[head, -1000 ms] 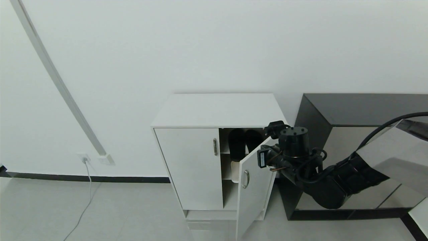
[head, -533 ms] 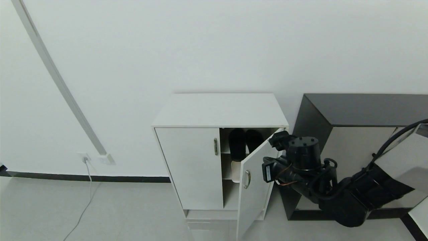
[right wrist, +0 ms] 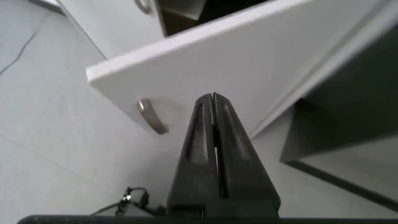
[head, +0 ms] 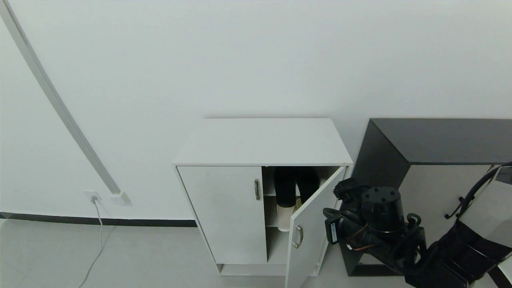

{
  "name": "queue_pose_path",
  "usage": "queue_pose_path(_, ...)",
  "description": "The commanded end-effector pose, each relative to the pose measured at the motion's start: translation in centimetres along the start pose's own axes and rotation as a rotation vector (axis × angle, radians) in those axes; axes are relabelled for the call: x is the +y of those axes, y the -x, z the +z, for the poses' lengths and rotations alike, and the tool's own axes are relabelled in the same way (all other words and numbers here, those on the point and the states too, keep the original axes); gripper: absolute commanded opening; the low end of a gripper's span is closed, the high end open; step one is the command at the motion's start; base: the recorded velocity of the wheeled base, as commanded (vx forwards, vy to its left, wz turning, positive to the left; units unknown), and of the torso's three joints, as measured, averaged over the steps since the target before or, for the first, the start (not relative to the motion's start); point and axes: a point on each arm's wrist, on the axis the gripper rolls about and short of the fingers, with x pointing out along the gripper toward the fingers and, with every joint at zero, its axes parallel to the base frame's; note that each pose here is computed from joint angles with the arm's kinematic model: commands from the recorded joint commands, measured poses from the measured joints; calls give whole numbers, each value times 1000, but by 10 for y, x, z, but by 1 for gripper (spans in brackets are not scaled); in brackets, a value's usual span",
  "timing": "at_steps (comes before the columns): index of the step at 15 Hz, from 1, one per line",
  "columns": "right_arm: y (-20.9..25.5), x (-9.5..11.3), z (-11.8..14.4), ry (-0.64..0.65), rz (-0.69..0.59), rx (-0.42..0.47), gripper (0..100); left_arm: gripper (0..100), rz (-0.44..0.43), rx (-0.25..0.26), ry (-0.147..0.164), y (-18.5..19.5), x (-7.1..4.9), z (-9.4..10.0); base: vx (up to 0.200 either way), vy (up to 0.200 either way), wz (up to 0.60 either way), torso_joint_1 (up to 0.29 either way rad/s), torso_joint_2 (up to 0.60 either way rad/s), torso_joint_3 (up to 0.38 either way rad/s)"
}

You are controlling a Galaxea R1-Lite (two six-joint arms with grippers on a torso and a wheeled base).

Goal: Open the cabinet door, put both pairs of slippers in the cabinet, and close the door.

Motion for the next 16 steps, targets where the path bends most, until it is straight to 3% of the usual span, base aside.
queue_pose_path(1,-1,5,-7,11,14,23,0,0,0,-1,1,0,0,0,0,0,0,0,0,0)
queue_pose_path(10,-38,13,-13,9,15,10,0,0,0,-1,1,0,0,0,0,0,0,0,0,0)
queue_pose_path(16,-62,7,-12,-6,-12,-12,0,0,0,-1,2,0,0,0,0,0,0,0,0,0)
